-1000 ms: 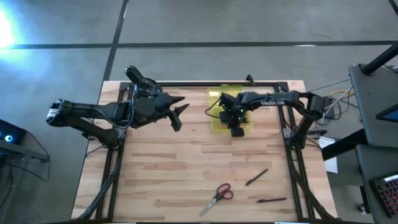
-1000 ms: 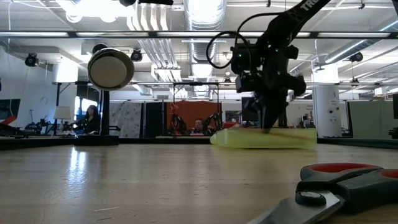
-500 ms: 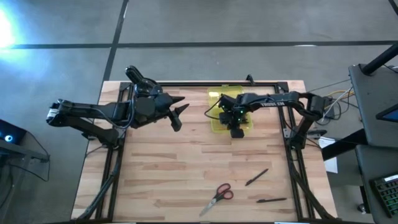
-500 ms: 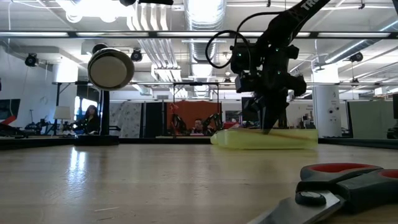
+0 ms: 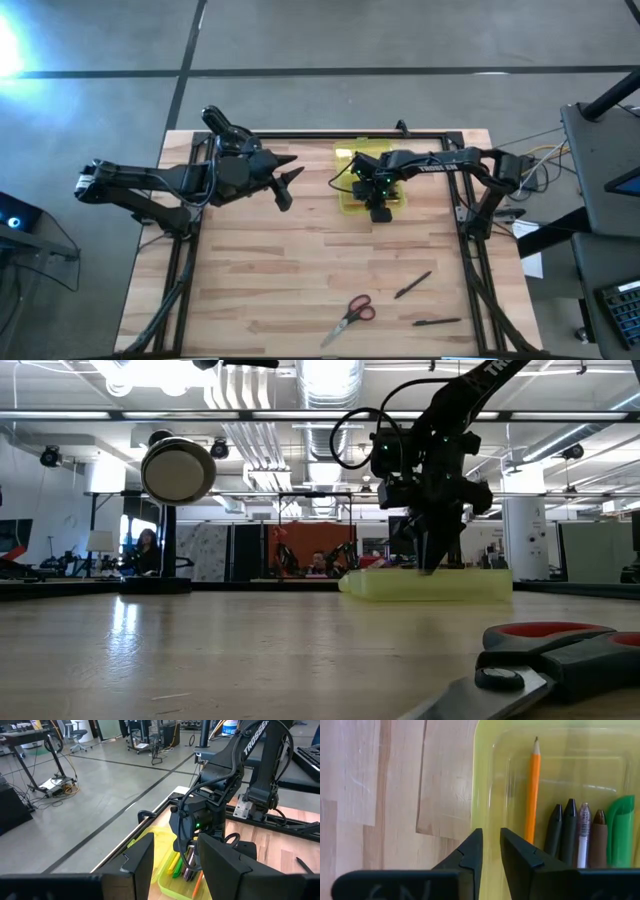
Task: Pick & place school supplies into a supply box
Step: Put the black pen into the supply box
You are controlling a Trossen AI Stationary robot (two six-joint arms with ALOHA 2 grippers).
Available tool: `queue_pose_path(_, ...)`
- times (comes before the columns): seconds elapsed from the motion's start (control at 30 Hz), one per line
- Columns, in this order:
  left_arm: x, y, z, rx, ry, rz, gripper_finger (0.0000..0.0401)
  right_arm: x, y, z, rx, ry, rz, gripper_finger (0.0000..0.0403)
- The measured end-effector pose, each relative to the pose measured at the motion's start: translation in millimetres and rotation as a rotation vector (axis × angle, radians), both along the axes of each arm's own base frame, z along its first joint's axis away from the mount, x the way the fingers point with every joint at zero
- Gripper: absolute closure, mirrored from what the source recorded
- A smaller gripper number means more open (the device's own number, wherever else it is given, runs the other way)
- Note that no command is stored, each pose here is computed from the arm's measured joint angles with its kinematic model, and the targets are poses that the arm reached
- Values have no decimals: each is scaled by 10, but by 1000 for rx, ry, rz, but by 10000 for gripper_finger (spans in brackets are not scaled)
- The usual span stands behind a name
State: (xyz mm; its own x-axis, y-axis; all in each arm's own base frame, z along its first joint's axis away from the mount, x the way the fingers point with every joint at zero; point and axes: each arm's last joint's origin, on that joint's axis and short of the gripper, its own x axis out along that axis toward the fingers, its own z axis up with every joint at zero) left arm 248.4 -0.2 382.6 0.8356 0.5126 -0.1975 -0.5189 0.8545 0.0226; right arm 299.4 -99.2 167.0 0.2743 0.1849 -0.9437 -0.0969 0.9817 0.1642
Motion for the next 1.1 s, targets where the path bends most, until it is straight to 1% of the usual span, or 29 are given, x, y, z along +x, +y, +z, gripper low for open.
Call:
queue_pose_path(0.13, 0, -1, 0, 0, 0, -2, 263, 17, -6, 35, 13, 6, -49, 342)
queue_pose_path(0.37, 1, -1, -1, -1, 1, -5, 263, 50, -17, 238, 39, 33, -118, 346)
queue_pose_path(0.53, -1, -2, -6, 0, 7, -6, 263, -17, 32, 477, 138, 18, -181, 351)
queue_pose_path(0.6, -2, -1, -10, 0, 11, -6, 263, -83, 78, 583, 174, 14, -236, 351)
queue_pose_path(0.8, -1, -2, -12, 8, 18, -11, 263, -422, 320, 856, 231, -16, -398, 353)
queue_pose_path(0.93, -2, -2, -16, 26, 32, -16, 263, -678, 507, 941, 284, -25, -523, 356)
queue_pose_path(1.03, -2, -2, -16, 34, 37, -17, 263, -850, 646, 939, 359, -23, -661, 355)
queue_pose_path(1.1, -2, -2, -16, 35, 38, -18, 263, -951, 741, 899, 435, 3, -796, 356)
